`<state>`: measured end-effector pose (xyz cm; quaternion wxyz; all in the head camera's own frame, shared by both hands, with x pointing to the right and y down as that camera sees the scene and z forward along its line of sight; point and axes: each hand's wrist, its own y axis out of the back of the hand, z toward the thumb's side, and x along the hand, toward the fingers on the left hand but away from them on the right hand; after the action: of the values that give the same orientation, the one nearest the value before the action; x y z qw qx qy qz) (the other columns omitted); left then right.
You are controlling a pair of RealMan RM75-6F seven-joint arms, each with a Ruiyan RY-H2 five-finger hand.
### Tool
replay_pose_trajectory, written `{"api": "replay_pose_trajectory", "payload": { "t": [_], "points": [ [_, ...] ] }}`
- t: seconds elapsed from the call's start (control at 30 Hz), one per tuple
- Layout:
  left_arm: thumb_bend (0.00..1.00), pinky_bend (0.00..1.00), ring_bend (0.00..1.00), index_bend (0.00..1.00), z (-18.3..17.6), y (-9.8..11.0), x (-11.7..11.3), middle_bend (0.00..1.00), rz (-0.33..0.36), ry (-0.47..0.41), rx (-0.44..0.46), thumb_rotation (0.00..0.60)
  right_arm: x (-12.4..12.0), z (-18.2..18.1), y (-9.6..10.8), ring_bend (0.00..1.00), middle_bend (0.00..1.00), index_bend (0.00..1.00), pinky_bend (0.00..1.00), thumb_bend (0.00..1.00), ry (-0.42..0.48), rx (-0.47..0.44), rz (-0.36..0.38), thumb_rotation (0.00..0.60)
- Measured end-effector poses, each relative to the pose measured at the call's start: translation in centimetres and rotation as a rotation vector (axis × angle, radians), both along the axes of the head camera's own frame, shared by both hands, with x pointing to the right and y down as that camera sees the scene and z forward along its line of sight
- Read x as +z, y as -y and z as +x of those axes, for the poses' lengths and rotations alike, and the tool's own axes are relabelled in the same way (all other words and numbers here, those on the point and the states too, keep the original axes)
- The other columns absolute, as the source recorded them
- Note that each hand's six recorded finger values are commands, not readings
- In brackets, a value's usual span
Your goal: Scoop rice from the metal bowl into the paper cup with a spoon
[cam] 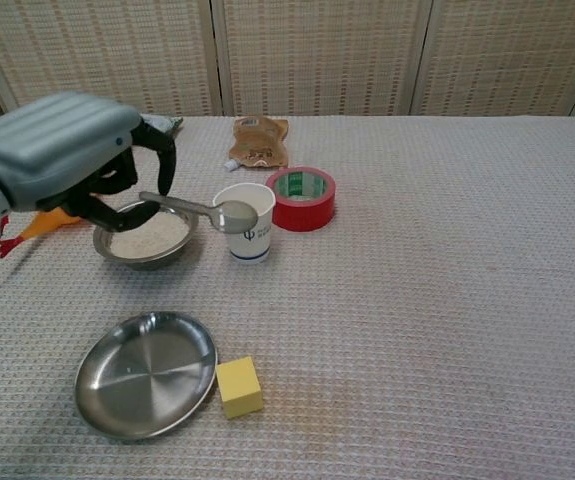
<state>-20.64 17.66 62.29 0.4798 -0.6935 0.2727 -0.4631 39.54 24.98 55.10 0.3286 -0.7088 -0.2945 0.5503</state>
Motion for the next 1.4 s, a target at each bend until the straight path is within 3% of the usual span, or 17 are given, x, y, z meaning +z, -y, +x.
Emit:
{"api": "replay_pose_trajectory", "payload": {
  "t": [0.03,0.23,0.53,0.6,0.73,0.97,1.4],
  "points": [
    [0.42,1.0,1.0,0.82,-1.0,-0.9,0.0,1.0,-0.05,0.025,-0.005,0.6,0.1,-0.1,0.0,0.0,0.0,0.0,0.0,0.11,0.0,-0.004,-0.004,0.503],
    [0.42,1.0,1.0,0.82,-3.4,-4.2,2.3,1.0,-0.183,0.107,-0.026,0.6,0.2,-0.2,-0.1,0.0,0.0,0.0,0.0,0.11,-0.005,-0.008,-0.004,0.502],
    [0.42,1.0,1.0,0.82,-4.1,-6.5,6.8,1.0,-0.282,0.161,-0.072,0.6,-0.1,-0.2,-0.2,0.0,0.0,0.0,0.0,0.11,0.008,-0.01,-0.001,0.502],
    [0.43,1.0,1.0,0.8,-4.1,-6.8,7.3,1.0,-0.289,0.164,-0.075,0.6,0.0,-0.2,-0.2,0.0,0.0,0.0,0.0,0.11,0.008,-0.008,-0.003,0.503],
    [0.43,1.0,1.0,0.63,-4.1,-7.1,7.6,1.0,-0.289,0.181,-0.064,0.6,0.0,-0.1,-0.1,0.0,0.0,0.0,0.0,0.11,0.006,-0.006,-0.003,0.502],
    [0.43,1.0,1.0,0.43,-3.5,-7.5,7.3,1.0,-0.287,0.169,-0.047,0.6,-0.1,0.0,-0.1,0.0,0.0,0.0,0.0,0.11,0.005,-0.001,0.003,0.503],
    [0.42,1.0,0.98,0.2,-3.6,-7.3,6.0,0.98,-0.259,0.144,-0.059,0.6,-0.5,0.1,-0.1,0.0,0.0,0.0,0.0,0.11,0.013,0.0,0.014,0.503]
  ]
}}
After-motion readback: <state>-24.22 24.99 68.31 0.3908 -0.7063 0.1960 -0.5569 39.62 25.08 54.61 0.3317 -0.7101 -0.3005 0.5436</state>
